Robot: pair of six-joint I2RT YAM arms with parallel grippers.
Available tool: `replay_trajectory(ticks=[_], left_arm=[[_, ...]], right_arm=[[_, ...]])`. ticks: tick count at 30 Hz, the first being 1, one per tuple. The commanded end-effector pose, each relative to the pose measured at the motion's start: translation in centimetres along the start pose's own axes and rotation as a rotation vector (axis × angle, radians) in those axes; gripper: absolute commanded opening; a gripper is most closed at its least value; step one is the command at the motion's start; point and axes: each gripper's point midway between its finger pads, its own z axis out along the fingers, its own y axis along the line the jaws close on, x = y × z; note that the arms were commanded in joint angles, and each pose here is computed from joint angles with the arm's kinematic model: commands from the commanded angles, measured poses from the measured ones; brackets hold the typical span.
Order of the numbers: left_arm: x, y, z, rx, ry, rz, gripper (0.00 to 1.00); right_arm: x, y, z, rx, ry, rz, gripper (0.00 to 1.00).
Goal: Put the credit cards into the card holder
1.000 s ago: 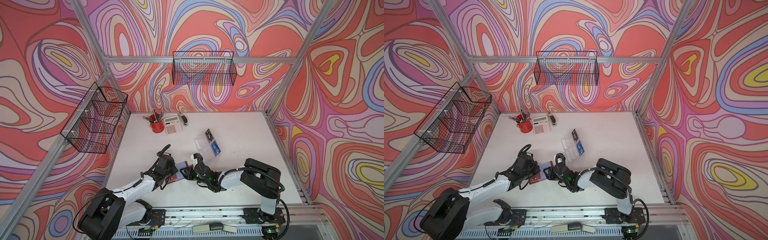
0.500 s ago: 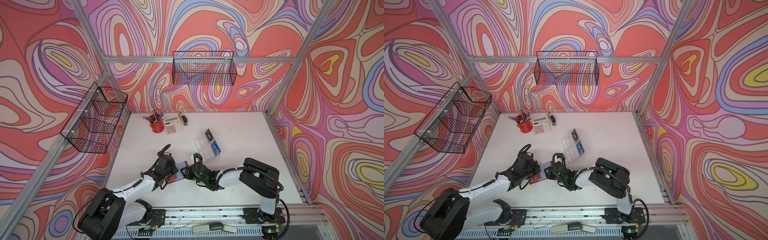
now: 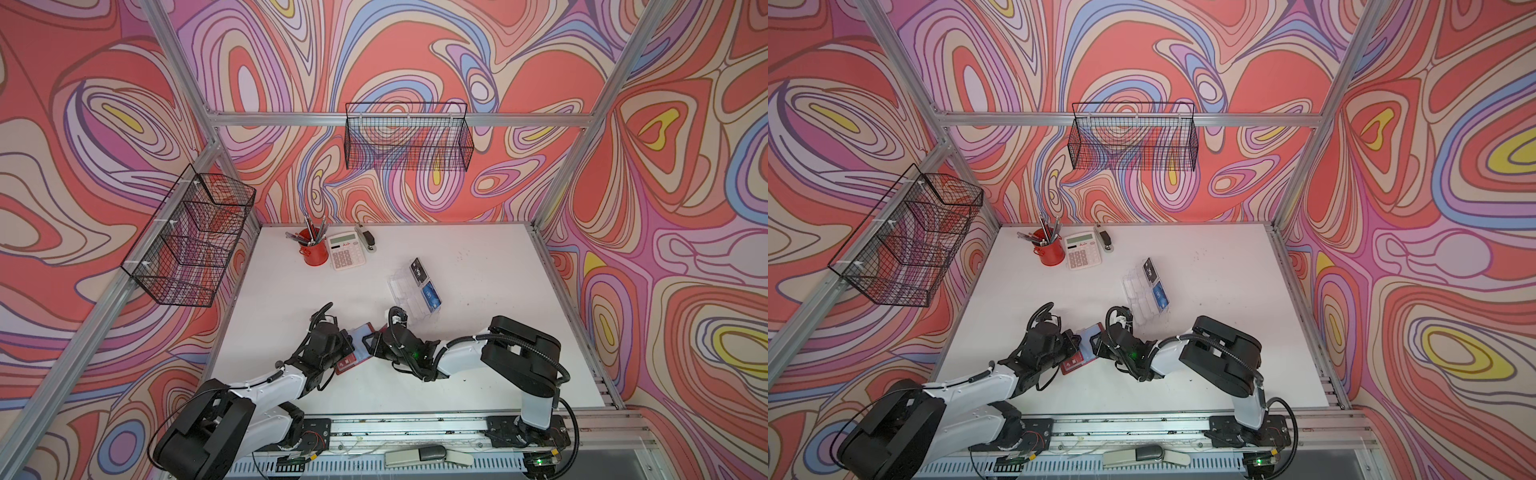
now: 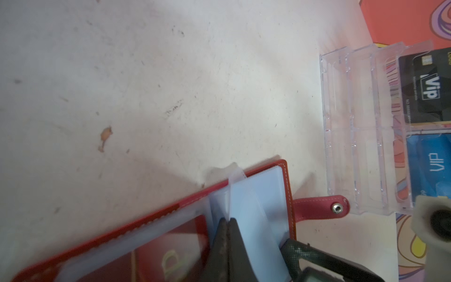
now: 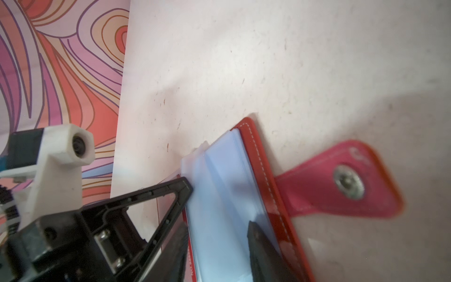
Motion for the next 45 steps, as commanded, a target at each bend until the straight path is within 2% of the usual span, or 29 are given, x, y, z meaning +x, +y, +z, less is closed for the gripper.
replay_trajectory(ticks=[1,7,18,22,28,31,40,45], left_arm=[[-0.3,-2.2,0.1,0.103,0.003,-0.003,0.0],[-0.4,-2.1,0.1,0.093,-0.002,0.007,0.0],[-0.5,-1.9,0.0,0.061,0.006,0.016,0.0],[-0.6,-1.9,-0.1,0.051,0.006,0.023,0.0],[-0.7,-2.0,-0.3,0.059,0.001,0.027,0.0],[-0.7,-2.1,-0.3,0.063,0.0,0.027,0.0],[-0.6,-2.3,-0.2,0.07,0.008,0.027,0.0],[-0.8,-2.2,-0.3,0.047,0.012,0.032,0.0]], right_arm=[[0.6,-1.6,-0.6,0.031,0.014,0.046,0.45],[0.8,-0.7,-0.9,-0.016,0.031,0.057,0.46],[0.9,2.5,-1.7,-0.191,0.052,0.074,0.46],[0.9,2.2,-1.7,-0.177,0.054,0.087,0.45],[0.3,-0.2,-1.8,-0.043,0.015,0.046,0.45],[0.2,-0.7,-1.9,-0.019,0.01,0.028,0.46],[1.2,1.9,-0.4,-0.126,0.079,-0.005,0.37],[0.6,3.5,-0.9,-0.186,0.061,-0.022,0.33]])
